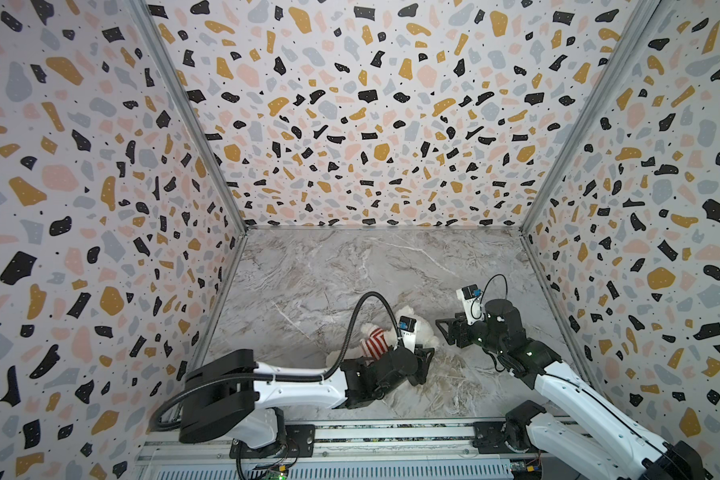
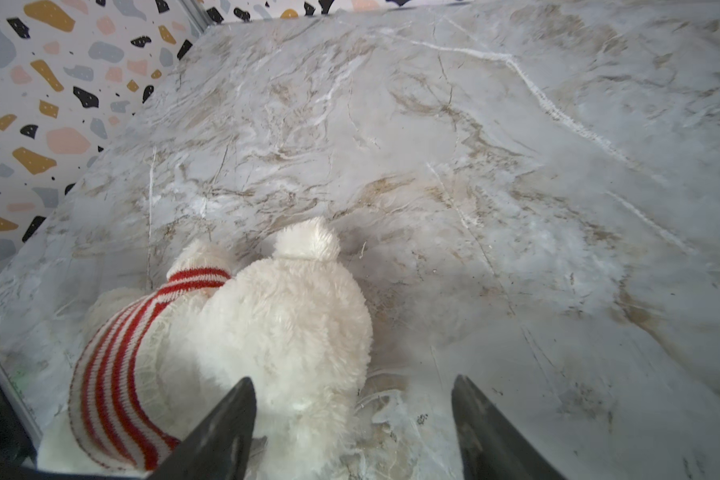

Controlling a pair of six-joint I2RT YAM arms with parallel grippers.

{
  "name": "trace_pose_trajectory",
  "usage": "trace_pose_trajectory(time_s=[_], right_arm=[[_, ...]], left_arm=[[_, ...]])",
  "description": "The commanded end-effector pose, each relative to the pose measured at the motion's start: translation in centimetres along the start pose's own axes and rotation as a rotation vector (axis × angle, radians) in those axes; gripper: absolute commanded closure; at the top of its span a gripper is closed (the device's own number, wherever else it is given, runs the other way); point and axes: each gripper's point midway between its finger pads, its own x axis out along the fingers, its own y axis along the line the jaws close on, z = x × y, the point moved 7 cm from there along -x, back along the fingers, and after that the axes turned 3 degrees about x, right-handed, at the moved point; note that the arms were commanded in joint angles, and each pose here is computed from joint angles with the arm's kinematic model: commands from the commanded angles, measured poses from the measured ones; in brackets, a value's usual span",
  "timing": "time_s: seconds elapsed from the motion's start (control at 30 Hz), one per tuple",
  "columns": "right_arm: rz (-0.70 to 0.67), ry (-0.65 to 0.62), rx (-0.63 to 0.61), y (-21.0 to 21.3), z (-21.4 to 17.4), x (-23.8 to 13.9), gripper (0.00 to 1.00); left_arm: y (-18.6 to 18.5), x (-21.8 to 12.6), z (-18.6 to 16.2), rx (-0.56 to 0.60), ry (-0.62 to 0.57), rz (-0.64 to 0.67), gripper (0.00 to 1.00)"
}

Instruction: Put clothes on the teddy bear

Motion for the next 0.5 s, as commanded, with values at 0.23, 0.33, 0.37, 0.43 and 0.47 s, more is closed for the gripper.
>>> trace_pose_trajectory(time_s=[0.23, 0.33, 0.37, 0.43, 0.47], right_arm=[[0.1, 0.011, -0.082, 2.6, 1.2, 2.1, 0.25], [0.102, 0.027, -0.072, 2.5, 0.9, 3.0, 0.25], [0.105, 0.028, -0.071, 2.6, 0.8, 3.2, 0.25], [0.107, 0.035, -0.071, 2.6, 0.8, 3.7, 0.24], [0.103, 0.042, -0.07, 2.6, 0.8, 4.0, 0.24]], left_arm=[[5.2, -4.6, 1.5, -0.045, -0.021, 0.129, 0.67], [6.6, -5.1, 1.2, -0.074, -0.026, 0.155, 0.68], [7.1, -5.2, 0.9, -0.083, -0.023, 0.168, 0.68], [8.1, -5.3, 0.3, -0.098, -0.01, 0.196, 0.68], [8.6, -5.3, -0.1, -0.107, -0.004, 0.21, 0.68]])
